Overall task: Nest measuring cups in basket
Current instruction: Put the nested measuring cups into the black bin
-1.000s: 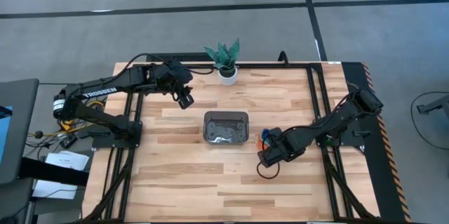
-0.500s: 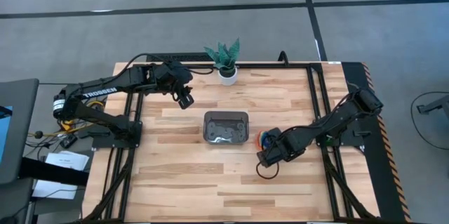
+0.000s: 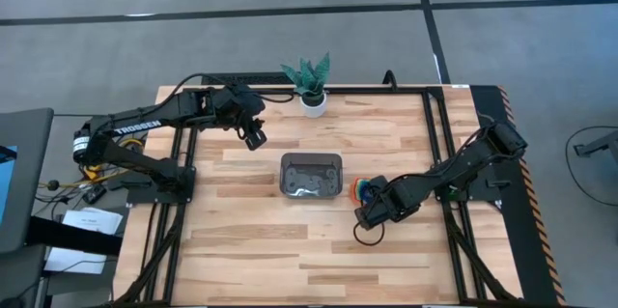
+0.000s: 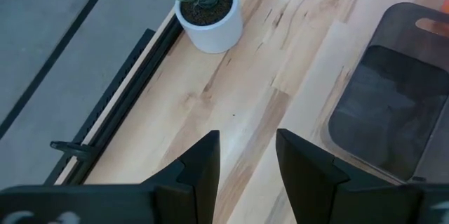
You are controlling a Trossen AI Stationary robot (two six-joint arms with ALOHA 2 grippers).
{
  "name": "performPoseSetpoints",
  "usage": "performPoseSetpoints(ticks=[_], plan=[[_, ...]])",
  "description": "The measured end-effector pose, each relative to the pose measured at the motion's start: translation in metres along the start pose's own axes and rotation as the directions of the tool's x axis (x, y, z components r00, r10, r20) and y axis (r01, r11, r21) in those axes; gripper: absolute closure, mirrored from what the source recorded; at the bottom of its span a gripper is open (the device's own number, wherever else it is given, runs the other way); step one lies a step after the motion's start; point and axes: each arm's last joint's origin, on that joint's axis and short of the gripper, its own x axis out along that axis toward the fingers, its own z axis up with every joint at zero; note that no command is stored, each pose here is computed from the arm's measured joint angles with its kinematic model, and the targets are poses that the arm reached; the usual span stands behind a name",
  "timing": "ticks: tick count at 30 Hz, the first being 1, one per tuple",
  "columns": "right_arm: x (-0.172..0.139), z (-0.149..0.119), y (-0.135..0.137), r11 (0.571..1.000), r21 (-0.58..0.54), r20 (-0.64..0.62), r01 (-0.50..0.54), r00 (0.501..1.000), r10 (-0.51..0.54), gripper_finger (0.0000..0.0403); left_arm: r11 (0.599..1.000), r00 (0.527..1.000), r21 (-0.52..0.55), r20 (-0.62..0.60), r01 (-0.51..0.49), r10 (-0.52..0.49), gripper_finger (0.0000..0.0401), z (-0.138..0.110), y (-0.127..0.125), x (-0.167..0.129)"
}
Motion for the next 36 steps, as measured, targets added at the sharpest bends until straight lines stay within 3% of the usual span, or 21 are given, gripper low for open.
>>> performPoseSetpoints(ticks=[12, 19, 25, 30, 33, 36], plan=[[-0.021, 0.005, -0.01, 0.999, 0.008, 0.048, -0.054, 0.997, 0.053, 0.0171, 1.0, 1.0, 0.0, 0.0, 0.0, 0.0, 0.0271, 0.0, 0.0, 0.0], [-0.043, 0.017, -0.026, 0.994, -0.042, 0.051, -0.104, 0.993, 0.107, 0.0126, 1.0, 1.0, 0.011, 0.0, 0.0, 0.0, 0.0271, 0.0, 0.0, 0.0], [-0.017, 0.03, -0.046, 0.975, -0.068, -0.076, -0.211, 0.976, 0.206, 0.0081, 1.0, 1.0, 0.011, -0.001, 0.0, 0.0, 0.0271, 0.0, 0.0, 0.0], [-0.014, 0.03, -0.044, 0.939, -0.057, -0.074, -0.339, 0.939, 0.335, 0.0059, 1.0, 0.999, -0.007, -0.045, -0.005, 0.004, 0.0271, -0.004, 0.0, 0.0], [-0.015, 0.029, -0.041, 0.928, -0.08, -0.061, -0.364, 0.931, 0.36, 0.0053, 1.0, 0.998, -0.02, -0.065, -0.008, 0.007, 0.0271, -0.007, 0.001, 0.0], [-0.008, 0.028, -0.041, 0.944, -0.09, -0.062, -0.317, 0.948, 0.312, 0.0052, 1.0, 0.998, -0.025, -0.07, -0.009, 0.007, 0.0271, -0.007, 0.001, 0.0]])
